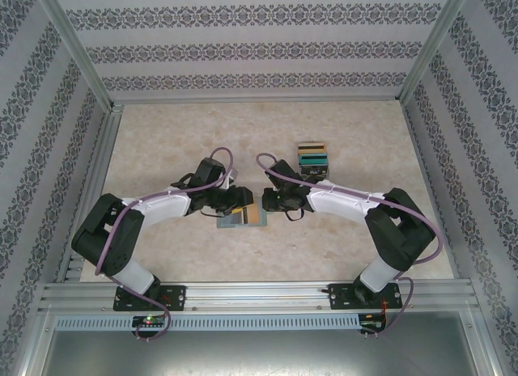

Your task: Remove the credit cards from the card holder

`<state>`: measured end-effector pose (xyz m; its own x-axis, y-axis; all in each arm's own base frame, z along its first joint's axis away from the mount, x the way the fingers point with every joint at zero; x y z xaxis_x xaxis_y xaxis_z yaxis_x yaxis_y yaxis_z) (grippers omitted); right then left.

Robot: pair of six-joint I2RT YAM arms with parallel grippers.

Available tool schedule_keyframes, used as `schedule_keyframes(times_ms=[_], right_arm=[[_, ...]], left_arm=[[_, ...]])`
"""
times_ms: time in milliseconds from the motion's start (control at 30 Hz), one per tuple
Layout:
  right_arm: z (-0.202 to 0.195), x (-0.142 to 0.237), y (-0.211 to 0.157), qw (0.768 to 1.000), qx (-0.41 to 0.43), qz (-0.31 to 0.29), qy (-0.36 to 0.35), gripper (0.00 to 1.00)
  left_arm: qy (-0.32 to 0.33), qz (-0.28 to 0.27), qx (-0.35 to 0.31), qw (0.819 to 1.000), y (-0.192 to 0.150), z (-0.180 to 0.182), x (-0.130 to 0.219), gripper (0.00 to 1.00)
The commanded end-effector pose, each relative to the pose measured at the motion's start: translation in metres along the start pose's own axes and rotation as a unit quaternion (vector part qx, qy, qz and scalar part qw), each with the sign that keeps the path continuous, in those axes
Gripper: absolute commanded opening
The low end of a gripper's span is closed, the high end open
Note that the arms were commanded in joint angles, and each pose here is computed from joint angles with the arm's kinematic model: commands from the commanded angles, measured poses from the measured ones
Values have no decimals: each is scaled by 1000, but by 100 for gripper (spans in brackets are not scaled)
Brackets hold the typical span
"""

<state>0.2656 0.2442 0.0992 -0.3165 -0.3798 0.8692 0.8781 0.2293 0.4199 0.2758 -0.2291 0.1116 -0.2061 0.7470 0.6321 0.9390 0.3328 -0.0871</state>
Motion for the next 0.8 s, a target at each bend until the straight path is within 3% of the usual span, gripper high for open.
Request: schedule_keyframes(times_ms=[0,233,467,767], right_arm=[[-1,5,2,1000,-8,-9,2,22],[15,-4,3,999,13,7,32,14],[25,-21,-2,998,28,35,34,10],[19,-37,-18,997,28,70,20,7]], left_arm=[[-8,-14,-15,1000,3,-14,5,47],[45,-63,31,997,8,21,18,37],[56,-58,67,994,9,40,10,30],[61,-46,72,995,10,46,1,29]])
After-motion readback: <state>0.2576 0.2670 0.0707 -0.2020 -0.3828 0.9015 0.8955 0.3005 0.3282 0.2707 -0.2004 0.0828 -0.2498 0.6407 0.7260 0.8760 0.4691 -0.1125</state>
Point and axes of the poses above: each hand's point on the last joint's axis, 136 mm out from that joint toward the fingers, its own x axis back along the fingers, its own z axis along the line the jaws close on, y = z × x, the point moved 5 cm from there along x, back along the fingers, and after that the axes turned 15 degrees about x, right-handed, at the moved point
